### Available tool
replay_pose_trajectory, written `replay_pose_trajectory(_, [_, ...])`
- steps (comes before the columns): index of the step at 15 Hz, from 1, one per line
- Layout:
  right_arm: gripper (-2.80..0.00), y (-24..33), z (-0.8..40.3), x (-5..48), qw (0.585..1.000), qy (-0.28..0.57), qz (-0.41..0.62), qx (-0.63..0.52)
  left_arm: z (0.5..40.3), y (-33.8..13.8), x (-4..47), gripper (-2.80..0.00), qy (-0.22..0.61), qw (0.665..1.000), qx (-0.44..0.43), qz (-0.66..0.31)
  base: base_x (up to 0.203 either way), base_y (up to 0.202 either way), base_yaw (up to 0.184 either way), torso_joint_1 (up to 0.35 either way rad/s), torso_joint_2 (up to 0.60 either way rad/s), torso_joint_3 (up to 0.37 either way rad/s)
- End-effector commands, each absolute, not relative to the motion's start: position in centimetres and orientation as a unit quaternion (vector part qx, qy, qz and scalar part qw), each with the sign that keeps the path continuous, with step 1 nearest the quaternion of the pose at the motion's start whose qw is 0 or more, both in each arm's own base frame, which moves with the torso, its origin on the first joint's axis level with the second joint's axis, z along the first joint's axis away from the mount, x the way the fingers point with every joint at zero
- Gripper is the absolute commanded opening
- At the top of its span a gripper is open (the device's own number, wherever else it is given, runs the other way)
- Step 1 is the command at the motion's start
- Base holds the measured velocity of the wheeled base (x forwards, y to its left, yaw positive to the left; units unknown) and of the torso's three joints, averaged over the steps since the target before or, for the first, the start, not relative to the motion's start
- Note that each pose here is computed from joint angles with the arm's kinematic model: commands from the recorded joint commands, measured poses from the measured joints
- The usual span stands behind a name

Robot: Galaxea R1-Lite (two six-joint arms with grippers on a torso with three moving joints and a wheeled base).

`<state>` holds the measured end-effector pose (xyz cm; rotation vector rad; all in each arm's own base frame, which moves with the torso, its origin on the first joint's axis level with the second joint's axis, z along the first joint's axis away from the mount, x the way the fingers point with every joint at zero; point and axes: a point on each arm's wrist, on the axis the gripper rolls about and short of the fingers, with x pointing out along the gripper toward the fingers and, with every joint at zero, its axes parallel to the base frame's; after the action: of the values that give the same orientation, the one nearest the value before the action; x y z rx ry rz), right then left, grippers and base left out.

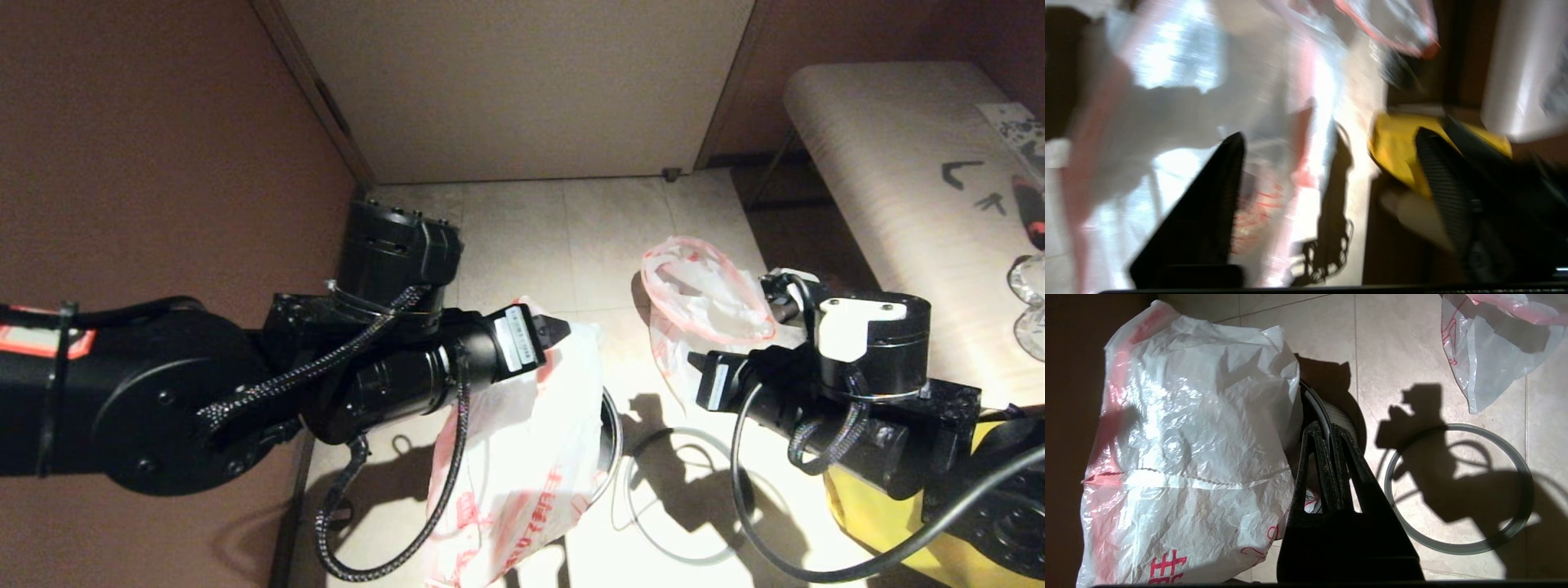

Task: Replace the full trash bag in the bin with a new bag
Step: Put the new garbage bag on the trash can

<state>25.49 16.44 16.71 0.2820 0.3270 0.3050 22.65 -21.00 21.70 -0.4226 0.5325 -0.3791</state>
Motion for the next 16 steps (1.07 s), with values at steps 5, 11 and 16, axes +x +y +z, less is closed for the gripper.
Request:
replay_pose_trajectory(5, [-2.8,21.2,18.1,26.1,0.969,0.172,0.167,0.066,21.2,-17.2,25.3,-2.8,0.216,0.943,-0.241,-0.078,0.0,0.0,0.0,0.0,0.0,0.0])
replay_pose_trajectory(11, [0.0,25.9,22.3,25.7,0.964,0.206,0.162,-0.034,17.0,-14.6,27.9,-2.8,0.275,0.933,-0.228,-0.038,0.0,0.0,0.0,0.0,0.0,0.0])
replay_pose_trajectory(16, [0.0,29.7,21.7,26.0,0.956,0.2,0.171,-0.128,11.7,-12.8,26.3,-2.8,0.294,0.927,-0.229,-0.033,0.0,0.0,0.0,0.0,0.0,0.0])
